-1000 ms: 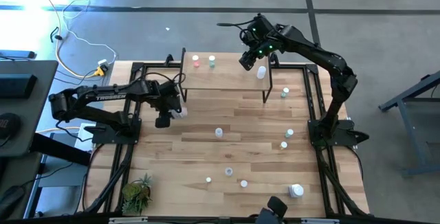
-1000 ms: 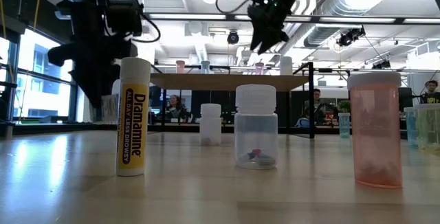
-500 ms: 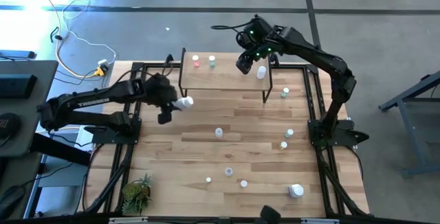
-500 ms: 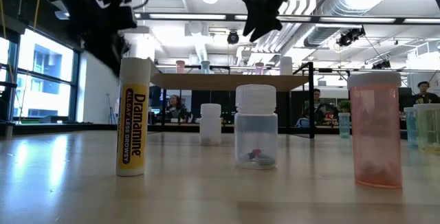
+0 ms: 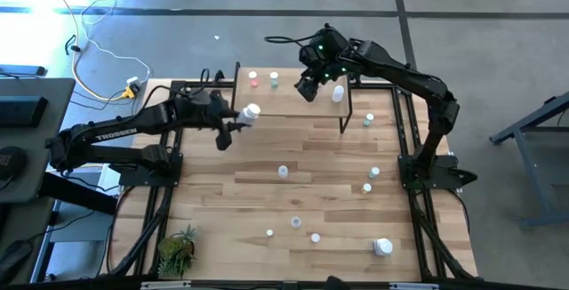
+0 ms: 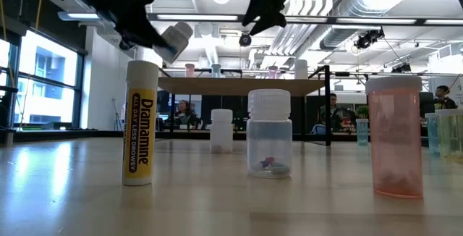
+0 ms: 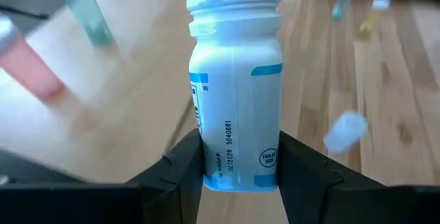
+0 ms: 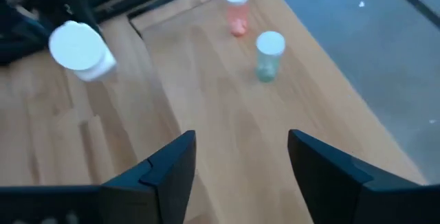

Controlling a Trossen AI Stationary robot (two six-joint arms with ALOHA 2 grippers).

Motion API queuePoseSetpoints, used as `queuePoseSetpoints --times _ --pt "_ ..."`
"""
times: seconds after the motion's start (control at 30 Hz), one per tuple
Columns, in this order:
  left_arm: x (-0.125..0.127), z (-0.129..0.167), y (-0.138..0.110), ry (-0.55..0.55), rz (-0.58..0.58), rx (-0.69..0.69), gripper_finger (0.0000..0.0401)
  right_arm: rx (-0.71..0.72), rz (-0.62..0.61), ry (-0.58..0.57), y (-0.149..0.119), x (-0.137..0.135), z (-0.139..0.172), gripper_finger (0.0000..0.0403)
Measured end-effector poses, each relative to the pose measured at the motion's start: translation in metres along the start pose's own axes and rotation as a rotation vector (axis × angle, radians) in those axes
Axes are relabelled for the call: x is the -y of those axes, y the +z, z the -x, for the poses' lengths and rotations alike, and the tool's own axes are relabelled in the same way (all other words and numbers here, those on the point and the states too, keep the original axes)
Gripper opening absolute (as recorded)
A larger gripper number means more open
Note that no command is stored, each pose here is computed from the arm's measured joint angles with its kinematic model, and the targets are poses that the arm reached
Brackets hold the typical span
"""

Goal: Pick and place medicine bottles onto shelf by color
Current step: Put the white pill bottle on the shelf

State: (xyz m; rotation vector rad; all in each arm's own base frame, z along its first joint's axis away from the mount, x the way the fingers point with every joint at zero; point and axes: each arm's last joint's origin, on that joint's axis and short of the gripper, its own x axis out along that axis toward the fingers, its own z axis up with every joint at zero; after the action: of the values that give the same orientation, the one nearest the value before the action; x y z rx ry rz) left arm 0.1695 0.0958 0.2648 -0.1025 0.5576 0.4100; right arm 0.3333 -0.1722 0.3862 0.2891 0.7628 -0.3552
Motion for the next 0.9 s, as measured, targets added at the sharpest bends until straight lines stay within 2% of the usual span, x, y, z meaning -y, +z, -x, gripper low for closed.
queuePoseSetpoints --times 0.13,0.33,0.43,0.6,0.9 --pt "-0.001 0.000 0.008 0.013 0.014 0.087 0.0138 0.040 0.006 0.036 0.004 -0.001 0.000 0.0257" --pt "-0.002 0.003 0.023 0.040 0.029 0.237 0.0139 0.200 0.116 0.312 0.019 -0.010 0.003 0.0274" --pt "-0.003 0.004 0.028 0.063 0.028 0.294 0.0138 0.289 0.194 0.397 0.027 -0.017 0.006 0.0275" --pt "-0.003 0.004 0.038 0.066 0.018 0.392 0.0139 0.399 0.332 0.425 0.035 -0.027 0.008 0.0275" --pt "0.006 -0.009 0.049 0.045 0.001 0.498 0.0139 0.424 0.371 0.423 0.037 -0.038 0.001 0.0275"
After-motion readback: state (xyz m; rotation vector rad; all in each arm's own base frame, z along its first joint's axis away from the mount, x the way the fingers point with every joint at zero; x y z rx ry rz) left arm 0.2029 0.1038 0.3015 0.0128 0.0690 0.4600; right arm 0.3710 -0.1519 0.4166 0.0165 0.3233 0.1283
